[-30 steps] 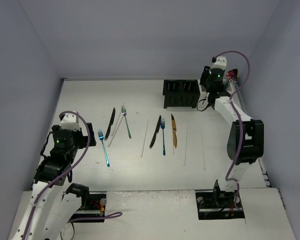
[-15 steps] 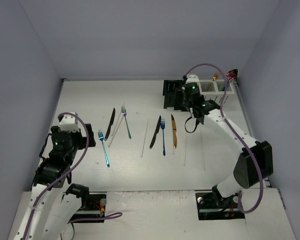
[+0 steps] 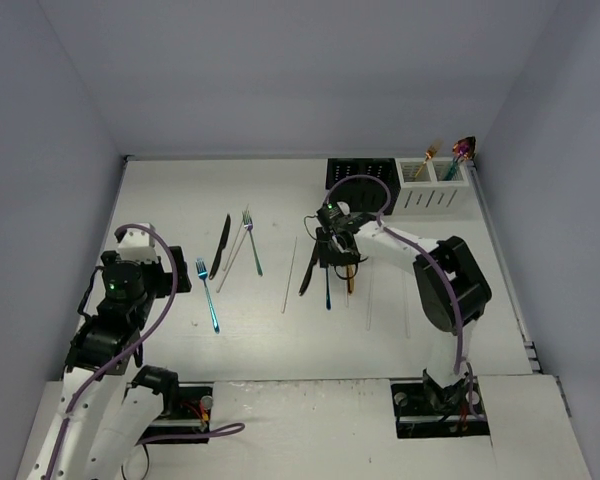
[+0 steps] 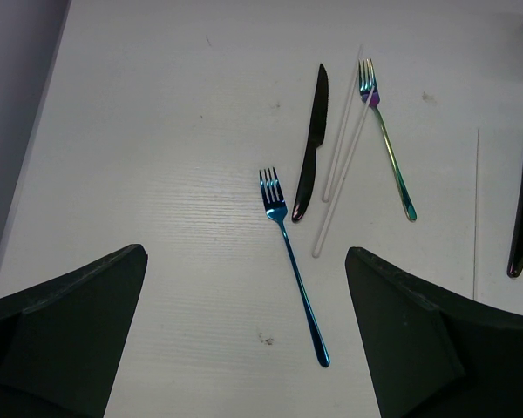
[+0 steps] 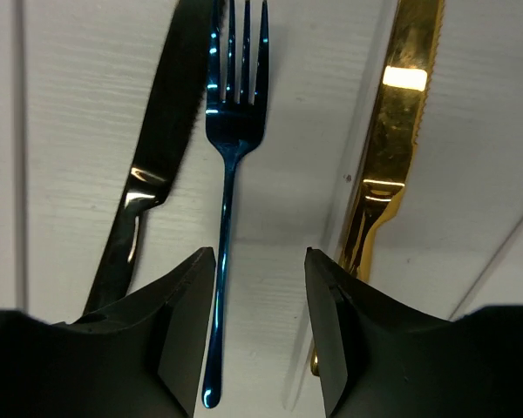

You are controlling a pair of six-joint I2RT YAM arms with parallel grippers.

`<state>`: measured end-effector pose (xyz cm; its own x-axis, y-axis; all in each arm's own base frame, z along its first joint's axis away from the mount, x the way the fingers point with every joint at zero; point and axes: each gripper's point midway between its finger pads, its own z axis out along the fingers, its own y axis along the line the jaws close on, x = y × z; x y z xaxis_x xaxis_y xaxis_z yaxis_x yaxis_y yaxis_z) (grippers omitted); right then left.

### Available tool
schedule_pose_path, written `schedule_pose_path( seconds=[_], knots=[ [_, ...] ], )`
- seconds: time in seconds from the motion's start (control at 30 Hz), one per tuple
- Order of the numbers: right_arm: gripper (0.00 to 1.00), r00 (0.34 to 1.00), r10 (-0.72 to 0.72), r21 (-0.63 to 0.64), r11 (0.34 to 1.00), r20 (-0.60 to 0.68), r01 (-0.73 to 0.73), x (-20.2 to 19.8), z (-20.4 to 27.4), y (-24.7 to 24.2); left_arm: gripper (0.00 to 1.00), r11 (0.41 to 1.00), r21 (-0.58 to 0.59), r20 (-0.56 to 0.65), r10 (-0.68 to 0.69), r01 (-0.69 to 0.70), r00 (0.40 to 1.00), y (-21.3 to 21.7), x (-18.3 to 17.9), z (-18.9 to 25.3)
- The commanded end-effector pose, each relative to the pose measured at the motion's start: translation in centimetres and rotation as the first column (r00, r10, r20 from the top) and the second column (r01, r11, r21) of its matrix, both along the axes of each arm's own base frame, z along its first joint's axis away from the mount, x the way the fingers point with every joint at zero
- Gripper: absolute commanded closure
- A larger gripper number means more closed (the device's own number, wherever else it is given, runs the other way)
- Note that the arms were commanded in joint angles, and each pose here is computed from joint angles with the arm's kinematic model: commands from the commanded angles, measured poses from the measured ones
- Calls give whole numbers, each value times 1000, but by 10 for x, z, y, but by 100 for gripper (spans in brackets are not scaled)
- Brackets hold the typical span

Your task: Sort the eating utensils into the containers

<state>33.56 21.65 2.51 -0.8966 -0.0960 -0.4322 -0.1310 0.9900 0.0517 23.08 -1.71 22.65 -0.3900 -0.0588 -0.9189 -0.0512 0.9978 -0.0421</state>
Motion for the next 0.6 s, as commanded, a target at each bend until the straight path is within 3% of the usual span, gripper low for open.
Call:
schedule_pose_path(
  seconds=[0.0,0.2,0.37,0.47,0.57],
  knots=[
    [59,1000,-30,31,999,-5,30,8,3,12,3,1000,-18,41,-1,2,999,-3,6,12],
    [61,999,-35,12,999,-16,35,11,-6,14,3,1000,-17,42,3,-2,999,-2,6,13],
    [71,997,-49,-14,999,-53,48,4,-23,10,3,1000,-17,41,2,-1,999,-2,6,13],
    [80,997,-55,-32,998,-61,53,2,-28,6,3,1000,-17,42,3,-2,999,-2,6,13],
    [98,997,-59,-50,997,-43,56,5,-26,2,3,1000,-15,41,4,-3,999,-1,6,13]
  ],
)
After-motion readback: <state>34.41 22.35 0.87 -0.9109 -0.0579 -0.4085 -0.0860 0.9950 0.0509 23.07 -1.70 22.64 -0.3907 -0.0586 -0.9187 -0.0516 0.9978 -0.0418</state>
